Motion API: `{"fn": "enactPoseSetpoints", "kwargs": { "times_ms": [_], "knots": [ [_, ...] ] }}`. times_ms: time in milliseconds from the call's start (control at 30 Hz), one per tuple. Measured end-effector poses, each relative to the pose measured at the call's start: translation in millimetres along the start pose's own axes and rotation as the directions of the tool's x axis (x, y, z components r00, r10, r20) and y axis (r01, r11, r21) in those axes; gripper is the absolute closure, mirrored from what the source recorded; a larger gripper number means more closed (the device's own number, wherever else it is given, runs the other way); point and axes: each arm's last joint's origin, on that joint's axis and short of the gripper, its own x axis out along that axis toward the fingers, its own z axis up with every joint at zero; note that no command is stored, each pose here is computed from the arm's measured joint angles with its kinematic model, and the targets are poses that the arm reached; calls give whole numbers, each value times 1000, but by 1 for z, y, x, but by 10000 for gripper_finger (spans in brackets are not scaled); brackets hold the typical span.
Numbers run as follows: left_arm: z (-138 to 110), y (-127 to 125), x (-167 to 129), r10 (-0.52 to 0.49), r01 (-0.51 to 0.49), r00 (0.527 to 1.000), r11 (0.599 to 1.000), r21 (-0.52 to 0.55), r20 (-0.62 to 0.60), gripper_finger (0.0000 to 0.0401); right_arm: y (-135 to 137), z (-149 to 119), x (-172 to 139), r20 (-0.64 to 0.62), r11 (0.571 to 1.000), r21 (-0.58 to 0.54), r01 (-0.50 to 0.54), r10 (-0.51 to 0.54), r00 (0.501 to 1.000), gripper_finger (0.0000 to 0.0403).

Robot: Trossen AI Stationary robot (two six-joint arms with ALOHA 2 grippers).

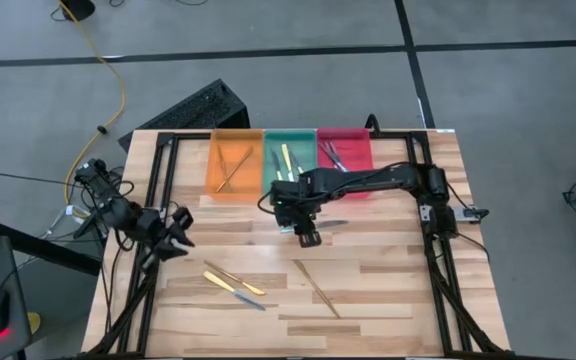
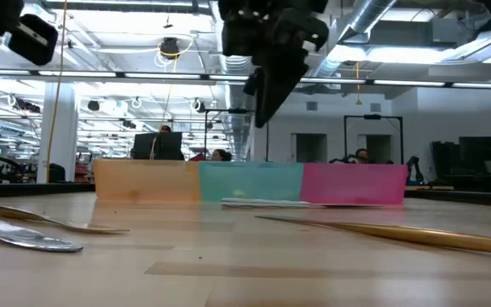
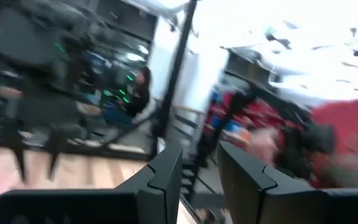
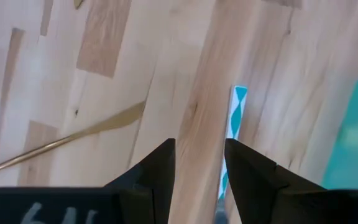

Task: Sort silverware by color (type)
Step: Put the gold table knife into the orange bin

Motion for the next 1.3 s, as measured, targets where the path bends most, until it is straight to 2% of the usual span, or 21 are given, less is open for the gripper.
{"fn": "enactPoseSetpoints", "kwargs": {
  "times_ms": [67, 167, 233, 400, 467, 567, 867, 1000, 1100, 1200, 1300],
  "knots": [
    [-4, 0, 0, -6, 5, 999, 1000, -24, -38, 312, 5, -9, 1, -9, 999, 38, -2, 3, 1000, 241],
    [-3, 2, 0, 59, -61, 998, 993, -105, -22, 312, 20, -29, 6, -23, 992, 122, -11, 14, 1000, 241],
    [-3, 3, 0, 84, -85, 996, 985, -147, -14, 312, 36, -41, 8, 13, 987, 163, -16, 15, 1000, 241],
    [-8, 3, 0, 53, -63, 996, 989, -137, -74, 312, 76, -62, 18, 234, 970, 242, 15, -73, 969, 241],
    [-10, 3, 0, 64, -75, 994, 988, -131, -89, 312, 91, -68, 23, 325, 960, 281, 24, -119, 938, 241],
    [-10, 4, -1, 96, -106, 992, 986, -132, -83, 312, 108, -75, 30, 392, 931, 360, 54, -204, 897, 241],
    [-9, 5, -1, 137, -145, 988, 980, -134, -68, 312, 138, -79, 33, 420, 869, 474, 143, -366, 830, 241],
    [-9, 6, -1, 165, -172, 984, 976, -131, -63, 312, 145, -85, 37, 409, 793, 582, 180, -476, 778, 241],
    [-9, 8, -1, 219, -225, 974, 967, -120, -55, 312, 154, -95, 52, 374, 740, 645, 193, -525, 764, 241],
    [-9, 10, -2, 282, -285, 959, 955, -85, -42, 312, 167, -97, 63, 378, 723, 668, 175, -533, 757, 241],
    [-9, 11, -2, 338, -340, 941, 938, -66, -32, 312, 182, -104, 80, 367, 732, 656, 183, -521, 771, 241]
  ]
}}
